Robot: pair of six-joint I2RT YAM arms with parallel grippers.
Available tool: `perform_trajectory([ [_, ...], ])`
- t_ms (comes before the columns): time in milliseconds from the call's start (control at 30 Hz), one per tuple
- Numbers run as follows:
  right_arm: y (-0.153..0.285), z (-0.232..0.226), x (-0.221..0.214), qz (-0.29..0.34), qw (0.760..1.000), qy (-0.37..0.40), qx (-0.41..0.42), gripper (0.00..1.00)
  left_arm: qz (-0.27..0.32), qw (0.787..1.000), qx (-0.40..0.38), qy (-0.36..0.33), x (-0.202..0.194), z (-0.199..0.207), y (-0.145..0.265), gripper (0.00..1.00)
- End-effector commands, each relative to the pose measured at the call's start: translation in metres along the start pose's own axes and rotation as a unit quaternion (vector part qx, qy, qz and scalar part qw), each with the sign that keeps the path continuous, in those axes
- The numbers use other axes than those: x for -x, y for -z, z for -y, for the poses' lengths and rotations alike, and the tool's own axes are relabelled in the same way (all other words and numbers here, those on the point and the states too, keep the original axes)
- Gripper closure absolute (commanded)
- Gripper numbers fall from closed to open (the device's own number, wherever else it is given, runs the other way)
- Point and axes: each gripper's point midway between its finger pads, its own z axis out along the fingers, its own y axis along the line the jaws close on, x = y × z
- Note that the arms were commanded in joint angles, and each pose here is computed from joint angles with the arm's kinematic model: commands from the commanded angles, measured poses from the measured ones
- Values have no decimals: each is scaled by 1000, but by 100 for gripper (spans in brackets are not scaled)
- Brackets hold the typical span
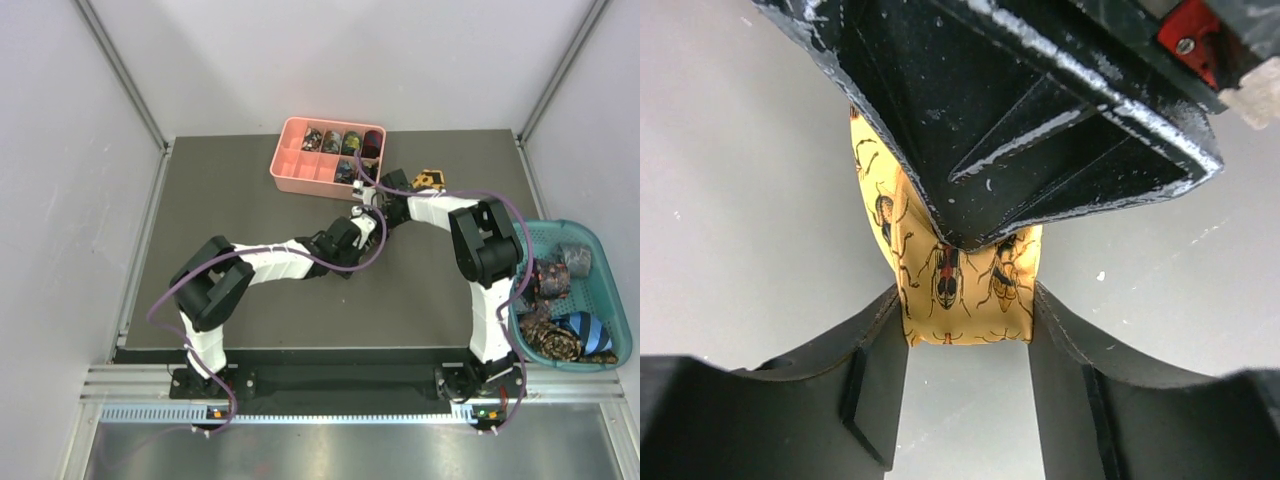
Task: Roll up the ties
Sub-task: Roll the tie
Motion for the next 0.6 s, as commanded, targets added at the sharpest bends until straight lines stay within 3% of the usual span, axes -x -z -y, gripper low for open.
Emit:
perform_trajectory([
  [0,-15,9,-2,6,999,36,-27,75,-91,993,70,-35,-50,-32,3,50],
  [33,-14,8,-1,7,999,38,-27,74,-87,993,71,-36,-47,-33,5,50],
  [167,-10,5,2,15,999,43,-29,75,-63,997,45,-30,-31,-23,9,17],
  [267,-10,4,2,17,998,44,-28,75,-44,998,29,-28,-15,-19,10,9],
  [567,-7,4,3,22,998,47,-30,76,-35,999,-31,-20,6,-7,-7,15],
])
